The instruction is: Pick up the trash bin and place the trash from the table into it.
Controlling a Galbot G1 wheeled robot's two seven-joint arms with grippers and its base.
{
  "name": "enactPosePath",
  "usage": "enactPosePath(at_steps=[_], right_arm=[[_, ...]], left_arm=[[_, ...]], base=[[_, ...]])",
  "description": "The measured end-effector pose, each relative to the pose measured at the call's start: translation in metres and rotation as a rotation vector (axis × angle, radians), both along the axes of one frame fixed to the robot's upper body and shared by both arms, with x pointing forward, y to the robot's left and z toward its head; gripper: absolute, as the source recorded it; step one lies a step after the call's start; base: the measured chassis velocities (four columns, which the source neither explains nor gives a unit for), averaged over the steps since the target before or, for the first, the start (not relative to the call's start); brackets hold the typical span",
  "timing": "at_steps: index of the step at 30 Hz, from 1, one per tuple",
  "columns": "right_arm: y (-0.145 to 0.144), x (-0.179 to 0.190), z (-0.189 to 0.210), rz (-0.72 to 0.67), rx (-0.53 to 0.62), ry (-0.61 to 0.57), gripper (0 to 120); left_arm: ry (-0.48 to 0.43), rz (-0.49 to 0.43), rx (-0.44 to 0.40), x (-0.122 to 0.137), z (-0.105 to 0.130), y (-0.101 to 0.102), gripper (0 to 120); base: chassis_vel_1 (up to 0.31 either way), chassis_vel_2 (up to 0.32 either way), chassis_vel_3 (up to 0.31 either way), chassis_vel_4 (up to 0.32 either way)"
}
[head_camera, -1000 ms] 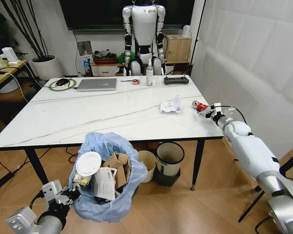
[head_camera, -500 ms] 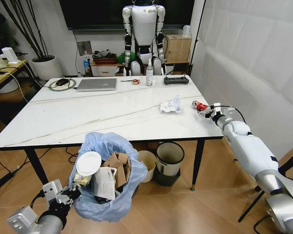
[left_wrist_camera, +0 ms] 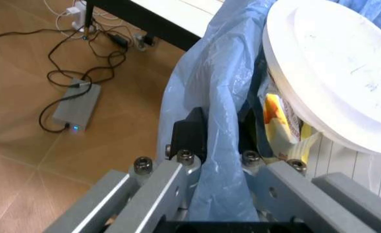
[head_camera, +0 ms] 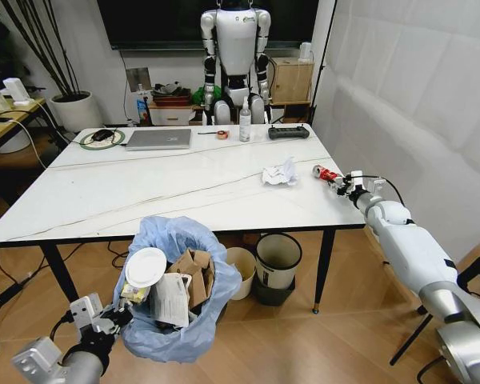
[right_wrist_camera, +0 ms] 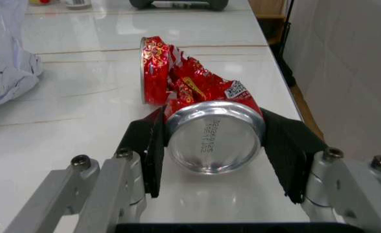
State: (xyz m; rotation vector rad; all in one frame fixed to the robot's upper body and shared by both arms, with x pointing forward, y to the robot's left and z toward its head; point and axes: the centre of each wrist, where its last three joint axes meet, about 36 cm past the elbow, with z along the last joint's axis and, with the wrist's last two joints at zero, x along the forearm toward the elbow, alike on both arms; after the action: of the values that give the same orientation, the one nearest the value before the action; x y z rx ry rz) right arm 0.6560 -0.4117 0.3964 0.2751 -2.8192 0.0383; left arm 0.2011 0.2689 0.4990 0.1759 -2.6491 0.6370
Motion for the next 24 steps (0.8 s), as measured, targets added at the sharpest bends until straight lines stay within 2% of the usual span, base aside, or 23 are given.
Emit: enactPosePath(at_steps=[16, 20, 24], right_arm=[[0.001, 0.0, 0.042, 0.04, 0.021, -0.075, 47], [0.006, -0.007, 0.051, 0.068, 0.028, -0.097, 47], [0.023, -0.019, 0.076, 0.123, 0.08, -0.147, 47]], left_arm=[[0.002, 0.006, -0.006, 0.0, -0.001, -0.002, 1], [0.004, 0.004, -0.003, 0.0, -0.002, -0.002, 1], [0.003, -0.001, -0.001, 0.001, -0.002, -0.001, 1]], base=[[0.0, 0.0, 0.0, 0.0], [0.0, 0.0, 0.0, 0.0], [0.0, 0.0, 0.0, 0.0]])
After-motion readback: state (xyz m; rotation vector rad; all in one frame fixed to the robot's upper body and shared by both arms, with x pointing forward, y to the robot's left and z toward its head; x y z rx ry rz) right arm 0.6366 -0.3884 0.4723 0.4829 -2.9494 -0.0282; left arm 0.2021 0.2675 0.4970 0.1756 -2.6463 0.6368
